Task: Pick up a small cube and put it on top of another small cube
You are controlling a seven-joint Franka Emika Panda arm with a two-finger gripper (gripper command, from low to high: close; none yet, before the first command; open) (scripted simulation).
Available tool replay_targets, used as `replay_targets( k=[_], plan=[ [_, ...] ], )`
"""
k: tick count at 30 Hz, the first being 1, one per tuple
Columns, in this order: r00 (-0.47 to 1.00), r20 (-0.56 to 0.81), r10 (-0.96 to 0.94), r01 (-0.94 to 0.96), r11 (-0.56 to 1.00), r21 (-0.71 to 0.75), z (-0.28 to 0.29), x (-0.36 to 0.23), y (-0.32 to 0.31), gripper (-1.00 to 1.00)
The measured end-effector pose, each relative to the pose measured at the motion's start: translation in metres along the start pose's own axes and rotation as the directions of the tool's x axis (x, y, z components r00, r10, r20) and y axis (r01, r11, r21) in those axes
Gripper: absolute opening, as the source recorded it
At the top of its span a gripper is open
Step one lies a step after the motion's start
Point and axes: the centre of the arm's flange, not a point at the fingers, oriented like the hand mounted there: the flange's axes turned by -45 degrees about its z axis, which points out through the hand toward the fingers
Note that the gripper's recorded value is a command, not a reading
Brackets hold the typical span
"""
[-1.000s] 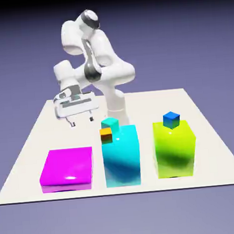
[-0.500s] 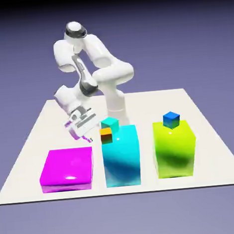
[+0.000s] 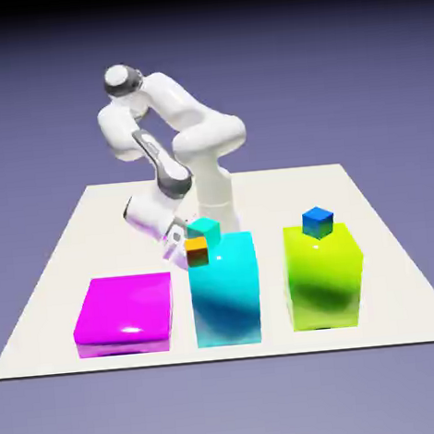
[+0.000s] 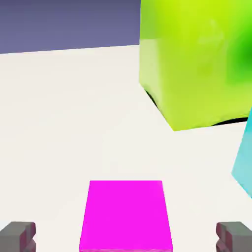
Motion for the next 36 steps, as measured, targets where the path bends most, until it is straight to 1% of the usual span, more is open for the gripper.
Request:
replay_targets(
  k=[6, 7, 9, 19, 27, 31, 36],
  plan=[
    [1.0, 0.002, 0.002, -0.002, 1.0, 0.003, 0.039, -0.011, -0.003, 0.0],
    [1.0, 0.002, 0.002, -0.002, 1.0, 0.004, 0.042, -0.012, -0.003, -1.0],
    [1.0, 0.002, 0.002, -0.002, 1.0, 0.004, 0.042, -0.012, -0.003, -1.0],
    [1.0, 0.008, 0.008, -0.008, 1.0, 0.005, -0.023, 0.005, 0.001, -1.0],
    [0.995, 0.063, 0.072, -0.071, 0.997, -0.018, -0.085, 0.021, 0.055, -1.0],
    [0.993, 0.072, 0.09, -0.088, 0.995, -0.036, -0.115, 0.044, 0.081, -1.0],
    [0.993, 0.067, 0.096, -0.093, 0.994, -0.057, -0.147, 0.088, 0.112, -1.0]
  ],
)
